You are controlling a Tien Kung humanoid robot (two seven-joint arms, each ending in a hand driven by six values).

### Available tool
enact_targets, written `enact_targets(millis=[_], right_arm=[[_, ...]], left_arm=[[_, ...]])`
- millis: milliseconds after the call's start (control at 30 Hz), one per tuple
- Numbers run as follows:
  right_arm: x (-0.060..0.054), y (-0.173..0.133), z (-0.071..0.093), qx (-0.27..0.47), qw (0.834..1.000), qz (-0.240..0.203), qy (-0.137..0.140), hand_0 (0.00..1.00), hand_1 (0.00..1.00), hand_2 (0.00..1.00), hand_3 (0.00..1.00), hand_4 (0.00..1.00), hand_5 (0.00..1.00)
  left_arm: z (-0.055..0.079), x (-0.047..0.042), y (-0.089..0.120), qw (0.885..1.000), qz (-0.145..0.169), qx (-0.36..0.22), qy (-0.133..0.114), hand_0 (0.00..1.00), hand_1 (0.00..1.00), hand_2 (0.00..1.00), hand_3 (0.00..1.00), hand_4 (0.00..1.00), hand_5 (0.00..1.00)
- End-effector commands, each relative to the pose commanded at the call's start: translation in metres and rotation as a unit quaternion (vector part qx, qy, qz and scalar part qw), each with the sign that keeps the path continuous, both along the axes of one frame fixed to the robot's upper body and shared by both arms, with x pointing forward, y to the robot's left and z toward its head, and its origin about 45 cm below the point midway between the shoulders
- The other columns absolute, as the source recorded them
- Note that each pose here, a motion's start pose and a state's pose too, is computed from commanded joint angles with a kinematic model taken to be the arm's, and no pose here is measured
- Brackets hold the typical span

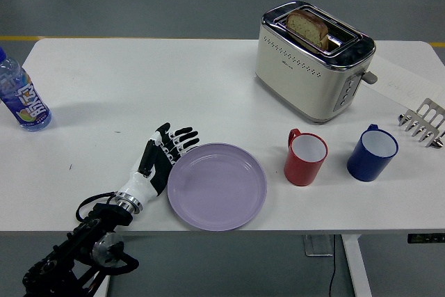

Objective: Push plate across desktop

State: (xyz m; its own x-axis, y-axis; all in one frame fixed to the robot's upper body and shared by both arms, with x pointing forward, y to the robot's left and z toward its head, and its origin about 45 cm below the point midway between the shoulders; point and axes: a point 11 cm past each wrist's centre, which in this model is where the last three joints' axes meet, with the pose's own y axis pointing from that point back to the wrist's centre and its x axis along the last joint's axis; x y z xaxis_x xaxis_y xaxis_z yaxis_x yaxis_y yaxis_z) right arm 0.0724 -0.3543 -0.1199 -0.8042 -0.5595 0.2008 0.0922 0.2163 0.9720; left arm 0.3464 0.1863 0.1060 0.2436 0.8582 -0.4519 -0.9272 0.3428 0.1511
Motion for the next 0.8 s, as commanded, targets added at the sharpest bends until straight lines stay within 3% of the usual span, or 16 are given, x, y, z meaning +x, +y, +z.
enact_targets(millis=[400,567,700,800], right_arm=[[0.003,-0.002,0.001,-0.003,1.000,-0.001,-0.003,0.559,0.469,0.611,0.595,0.344,0.515],[0.003,-0.002,0.001,-0.004,1.000,-0.004,-0.004,0.559,0.469,0.611,0.594,0.345,0.515],[0.003,-0.002,0.001,-0.004,1.000,-0.004,-0.004,0.559,0.468,0.611,0.594,0.345,0.515],[0.003,-0.002,0.001,-0.004,1.000,-0.006,-0.005,0.559,0.468,0.611,0.594,0.345,0.515]], left_arm=[[0.021,0.0101,0.008,1.000,0.011,-0.005,-0.022,0.804,0.783,0.737,0.642,0.553,0.998],[0.031,0.0141,0.046,0.999,0.035,0.019,-0.033,0.804,0.782,0.737,0.644,0.553,0.998],[0.035,0.0153,0.061,0.998,0.045,0.029,-0.038,0.805,0.782,0.739,0.645,0.554,0.998],[0.044,0.0155,0.091,0.996,0.064,0.053,-0.045,0.805,0.782,0.739,0.645,0.554,0.998]])
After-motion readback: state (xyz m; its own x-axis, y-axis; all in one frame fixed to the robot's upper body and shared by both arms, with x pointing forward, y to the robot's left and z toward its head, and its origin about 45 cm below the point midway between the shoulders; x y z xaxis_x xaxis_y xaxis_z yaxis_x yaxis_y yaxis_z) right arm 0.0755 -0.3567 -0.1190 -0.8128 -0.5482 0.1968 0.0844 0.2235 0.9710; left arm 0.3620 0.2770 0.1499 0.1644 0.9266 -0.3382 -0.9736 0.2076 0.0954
